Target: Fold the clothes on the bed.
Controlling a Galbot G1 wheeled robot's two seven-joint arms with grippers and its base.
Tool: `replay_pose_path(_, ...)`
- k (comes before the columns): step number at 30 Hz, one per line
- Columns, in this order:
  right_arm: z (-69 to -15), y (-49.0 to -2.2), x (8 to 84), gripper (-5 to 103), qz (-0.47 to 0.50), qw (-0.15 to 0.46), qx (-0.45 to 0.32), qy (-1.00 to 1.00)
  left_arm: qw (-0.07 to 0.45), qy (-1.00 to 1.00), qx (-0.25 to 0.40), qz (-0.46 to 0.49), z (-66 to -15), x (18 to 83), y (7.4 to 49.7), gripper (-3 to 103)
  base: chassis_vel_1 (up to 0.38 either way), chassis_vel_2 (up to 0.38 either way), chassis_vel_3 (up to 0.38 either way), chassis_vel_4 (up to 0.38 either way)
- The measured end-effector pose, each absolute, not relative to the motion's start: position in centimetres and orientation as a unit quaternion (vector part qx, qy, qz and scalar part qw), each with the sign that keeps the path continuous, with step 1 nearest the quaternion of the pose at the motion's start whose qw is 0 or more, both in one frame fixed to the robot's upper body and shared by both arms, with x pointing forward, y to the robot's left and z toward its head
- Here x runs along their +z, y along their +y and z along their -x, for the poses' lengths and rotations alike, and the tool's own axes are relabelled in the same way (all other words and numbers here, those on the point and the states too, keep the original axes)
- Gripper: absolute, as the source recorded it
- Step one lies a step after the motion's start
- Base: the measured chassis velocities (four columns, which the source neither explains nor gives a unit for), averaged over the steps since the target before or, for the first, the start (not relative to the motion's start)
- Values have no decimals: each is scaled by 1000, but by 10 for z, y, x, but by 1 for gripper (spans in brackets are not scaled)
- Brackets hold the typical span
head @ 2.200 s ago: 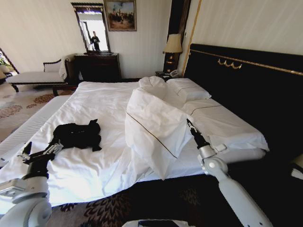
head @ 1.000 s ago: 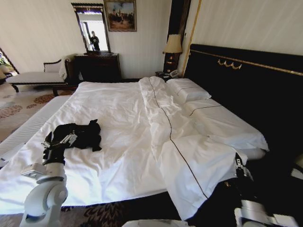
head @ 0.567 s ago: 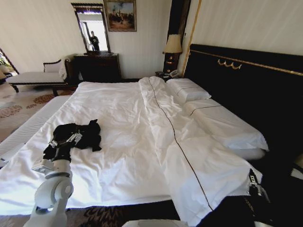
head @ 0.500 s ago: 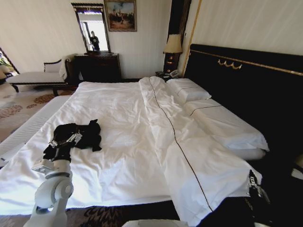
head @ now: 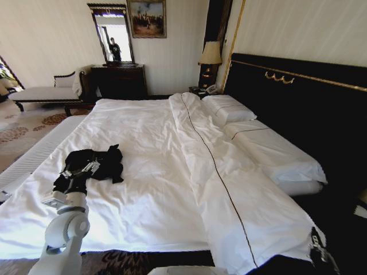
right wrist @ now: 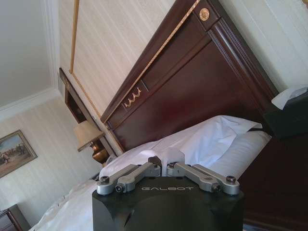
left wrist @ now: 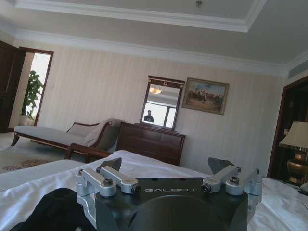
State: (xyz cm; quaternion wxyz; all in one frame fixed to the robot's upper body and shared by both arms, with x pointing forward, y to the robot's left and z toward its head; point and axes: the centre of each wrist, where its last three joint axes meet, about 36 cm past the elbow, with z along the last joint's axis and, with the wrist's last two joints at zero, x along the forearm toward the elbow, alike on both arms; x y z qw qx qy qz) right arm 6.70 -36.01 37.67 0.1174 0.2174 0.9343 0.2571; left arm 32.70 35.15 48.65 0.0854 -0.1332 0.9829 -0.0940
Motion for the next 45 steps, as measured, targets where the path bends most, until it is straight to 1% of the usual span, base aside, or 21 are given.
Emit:
replay_pose_path(11,-62,-353,372,1,-206,99,234,945,88,983,-97,128,-331,488,358,100,0,0,0,0)
replay_pose_path(12,-64,-350,370,-2,-204,96,235,945,89,983,-96,128,-331,489,360,100,0,0,0,0)
replay_pose_path(14,-67,-347,369,7,-203,95,239,945,89,983,-95,130,-330,490,362,100,0,0,0,0)
replay_pose_path(16,-69,-346,370,7,-201,95,241,945,89,983,-94,130,-329,490,363,100,0,0,0,0)
replay_pose_path(19,-75,-344,372,23,-209,90,244,943,91,983,-91,132,-326,492,365,100,0,0,0,0)
replay_pose_path(21,-76,-344,373,23,-221,82,243,941,91,983,-91,132,-326,493,365,100,0,0,0,0)
replay_pose_path(25,-82,-335,399,44,-320,11,252,913,93,983,-89,133,-322,494,362,100,0,0,0,0)
replay_pose_path(26,-82,-335,399,44,-320,11,252,913,93,983,-89,133,-322,494,362,100,0,0,0,0)
replay_pose_path(27,-85,-333,408,49,-340,-3,247,907,93,983,-88,133,-321,494,360,100,0,0,0,0)
replay_pose_path(29,-89,-332,423,61,-382,-30,222,897,92,983,-87,135,-320,493,358,100,0,0,0,0)
replay_pose_path(30,-91,-332,431,66,-417,-51,195,886,92,983,-87,136,-320,492,357,100,0,0,0,0)
replay_pose_path(32,-91,-334,435,66,-439,-60,176,879,91,983,-86,137,-320,492,357,100,0,0,0,0)
replay_pose_path(33,-92,-336,437,71,-452,-63,161,875,91,983,-86,137,-319,491,357,100,0,0,0,0)
replay_pose_path(36,-97,-345,445,88,-474,-50,118,871,89,983,-85,139,-318,490,356,100,0,0,0,0)
replay_pose_path(37,-97,-345,445,88,-474,-50,118,871,89,983,-85,139,-318,490,356,100,0,0,0,0)
replay_pose_path(38,-102,-349,452,93,-468,-37,108,876,89,983,-83,140,-317,490,356,100,0,0,0,0)
replay_pose_path(39,-106,-352,457,93,-460,-28,105,881,89,983,-82,140,-317,490,356,100,0,0,0,0)
replay_pose_path(40,-114,-355,467,97,-441,-8,106,891,89,983,-80,142,-317,490,356,100,0,0,0,0)
replay_pose_path(41,-114,-355,467,97,-441,-8,106,891,89,983,-80,142,-317,490,356,100,0,0,0,0)
replay_pose_path(43,-128,-359,481,100,-405,22,112,907,89,983,-77,143,-316,491,356,100,0,0,0,0)
replay_pose_path(45,-146,-365,495,100,-335,58,118,933,91,983,-70,144,-312,498,356,100,0,0,0,0)
